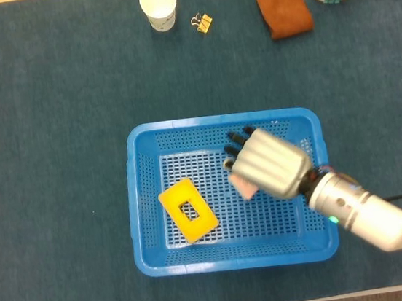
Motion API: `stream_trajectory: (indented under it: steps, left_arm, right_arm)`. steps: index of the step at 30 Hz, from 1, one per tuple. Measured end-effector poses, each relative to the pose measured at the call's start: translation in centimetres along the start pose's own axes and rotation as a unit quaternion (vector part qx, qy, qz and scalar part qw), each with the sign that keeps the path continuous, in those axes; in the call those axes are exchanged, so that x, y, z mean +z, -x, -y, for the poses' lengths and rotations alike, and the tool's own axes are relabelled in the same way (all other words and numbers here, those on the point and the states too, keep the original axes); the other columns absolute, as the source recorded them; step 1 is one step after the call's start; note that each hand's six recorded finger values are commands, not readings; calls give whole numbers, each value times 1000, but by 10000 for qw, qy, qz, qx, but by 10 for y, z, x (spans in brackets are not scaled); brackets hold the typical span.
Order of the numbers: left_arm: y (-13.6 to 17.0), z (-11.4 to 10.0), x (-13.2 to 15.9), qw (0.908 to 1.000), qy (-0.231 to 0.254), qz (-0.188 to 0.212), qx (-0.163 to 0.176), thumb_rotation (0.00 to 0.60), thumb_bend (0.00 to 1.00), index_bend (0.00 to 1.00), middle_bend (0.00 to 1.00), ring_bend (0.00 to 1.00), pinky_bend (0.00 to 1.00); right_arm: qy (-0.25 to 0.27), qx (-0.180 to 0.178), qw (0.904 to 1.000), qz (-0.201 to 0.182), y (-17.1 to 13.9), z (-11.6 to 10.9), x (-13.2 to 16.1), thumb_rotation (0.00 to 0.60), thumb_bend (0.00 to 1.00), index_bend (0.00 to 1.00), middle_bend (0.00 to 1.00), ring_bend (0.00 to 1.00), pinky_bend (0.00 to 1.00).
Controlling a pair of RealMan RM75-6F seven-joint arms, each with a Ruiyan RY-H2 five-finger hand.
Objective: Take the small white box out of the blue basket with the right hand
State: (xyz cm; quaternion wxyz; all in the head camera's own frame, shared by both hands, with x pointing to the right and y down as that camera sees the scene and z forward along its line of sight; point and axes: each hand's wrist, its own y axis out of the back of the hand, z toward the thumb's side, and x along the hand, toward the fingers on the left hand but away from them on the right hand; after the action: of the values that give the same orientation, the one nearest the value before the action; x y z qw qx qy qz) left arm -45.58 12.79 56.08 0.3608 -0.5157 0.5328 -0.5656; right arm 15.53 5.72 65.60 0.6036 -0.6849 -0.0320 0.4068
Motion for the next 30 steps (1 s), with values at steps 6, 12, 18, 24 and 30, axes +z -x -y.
stream_trajectory:
  steps: [6, 12, 18, 24, 30]
  left_arm:
    - [-3, 1, 1, 10000, 6, 46, -60, 600, 230, 327, 319, 232, 239]
    - [-7, 4, 6, 9998, 8, 139, -135, 600, 230, 327, 319, 232, 239]
    - [-8, 3, 10, 9997, 28, 213, -145, 600, 230, 327, 319, 232, 239]
    - [-6, 2, 8, 9998, 7, 177, -127, 600, 230, 327, 319, 232, 239]
    - [-7, 4, 10, 9997, -28, 175, -170, 600, 230, 327, 319, 232, 239]
  right_arm:
    - [372, -361, 9948, 876, -24, -25, -62, 600, 205, 503, 378, 222, 367]
    - [578, -423, 9834, 1665, -37, -24, -116, 600, 204, 503, 378, 222, 368]
    - [709, -169, 9741, 2140, -29, -5, -147, 600, 204, 448, 369, 221, 364]
    - [876, -27, 9708, 2232, -14, 3, -155, 600, 191, 94, 261, 158, 331]
    - [951, -153, 9714, 2169, -20, -7, -153, 600, 185, 34, 219, 126, 319]
